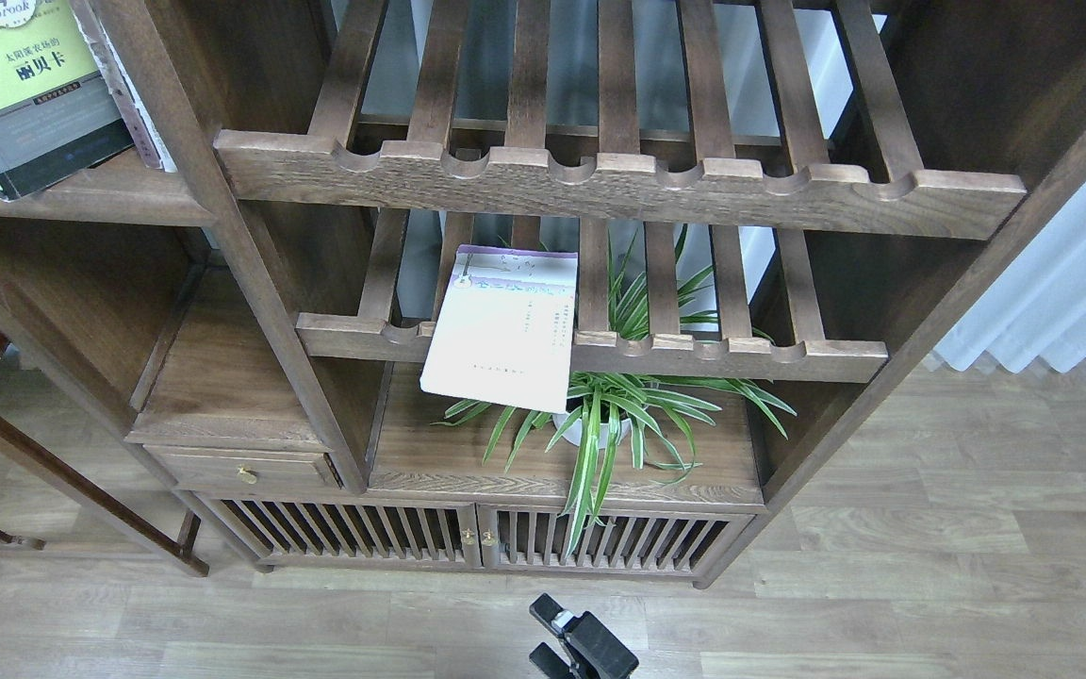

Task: Organize books on shelf
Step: 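Raise the right gripper toward the white book on the middle shelf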

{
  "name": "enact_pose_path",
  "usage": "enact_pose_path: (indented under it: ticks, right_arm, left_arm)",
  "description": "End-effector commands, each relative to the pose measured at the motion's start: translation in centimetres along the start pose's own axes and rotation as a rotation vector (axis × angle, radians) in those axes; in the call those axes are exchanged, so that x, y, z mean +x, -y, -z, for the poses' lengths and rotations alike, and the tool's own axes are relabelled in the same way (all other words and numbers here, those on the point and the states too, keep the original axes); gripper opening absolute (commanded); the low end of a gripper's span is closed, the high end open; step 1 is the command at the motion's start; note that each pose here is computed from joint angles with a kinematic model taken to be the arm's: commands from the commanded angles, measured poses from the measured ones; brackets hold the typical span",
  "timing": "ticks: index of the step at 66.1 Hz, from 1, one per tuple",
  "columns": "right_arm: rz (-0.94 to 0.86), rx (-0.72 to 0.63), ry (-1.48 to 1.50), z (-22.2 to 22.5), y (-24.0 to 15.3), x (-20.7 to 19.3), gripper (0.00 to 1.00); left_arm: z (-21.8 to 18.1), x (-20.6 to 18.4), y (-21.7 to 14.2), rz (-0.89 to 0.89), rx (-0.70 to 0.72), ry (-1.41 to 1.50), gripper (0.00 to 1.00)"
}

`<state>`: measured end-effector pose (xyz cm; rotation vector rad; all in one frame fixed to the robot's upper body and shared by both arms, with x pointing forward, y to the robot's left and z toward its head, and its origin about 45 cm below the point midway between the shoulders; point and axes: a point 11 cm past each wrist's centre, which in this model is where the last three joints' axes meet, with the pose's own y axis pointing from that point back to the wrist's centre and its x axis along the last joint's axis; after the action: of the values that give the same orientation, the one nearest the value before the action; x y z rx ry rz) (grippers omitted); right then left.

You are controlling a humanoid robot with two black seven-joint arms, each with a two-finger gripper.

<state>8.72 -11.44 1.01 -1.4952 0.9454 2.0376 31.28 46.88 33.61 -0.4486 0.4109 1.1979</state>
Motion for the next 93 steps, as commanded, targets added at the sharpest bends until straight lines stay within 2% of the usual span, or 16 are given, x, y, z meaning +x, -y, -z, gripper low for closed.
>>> enact_pose_path:
  ticks: [1,12,27,43,63,80,93]
  right_arm:
    - [0.002,0.002,-0.003,0.2,0.1,-0.1,0.99]
    - [0.005,0.037,0.006,1.2,0.1,-0.1,0.99]
    - [0.019,0.058,-0.006,2.0,0.5,-0.6,0.99]
    - [0.071,0.086,-0.055,4.1,2.2,-2.5,0.99]
    - [0.163,0.107,-0.157,7.1,5.2,-6.4,0.99]
    - [0.235,0.14,-0.229,9.1,7.3,-9.6,0.99]
    - [0.256,0.109,-0.307,9.3,8.2,-10.8,0.99]
  left_arm:
    - [2.5,0.9,-0.9,-0.029,0.036,-0.047,0.89]
    - [9.1,1.6,-2.2,-0.065,0.112,-0.183,0.94]
    - [12.7,2.4,-4.2,-0.118,0.171,-0.249,0.99]
    - [16.4,3.8,-6.7,-0.2,0.226,-0.317,0.99]
    - [18.6,5.6,-9.0,-0.286,0.286,-0.343,1.0]
    - [18.7,5.6,-9.0,-0.287,0.283,-0.347,1.0]
    - [18.6,5.7,-9.0,-0.288,0.28,-0.348,1.0]
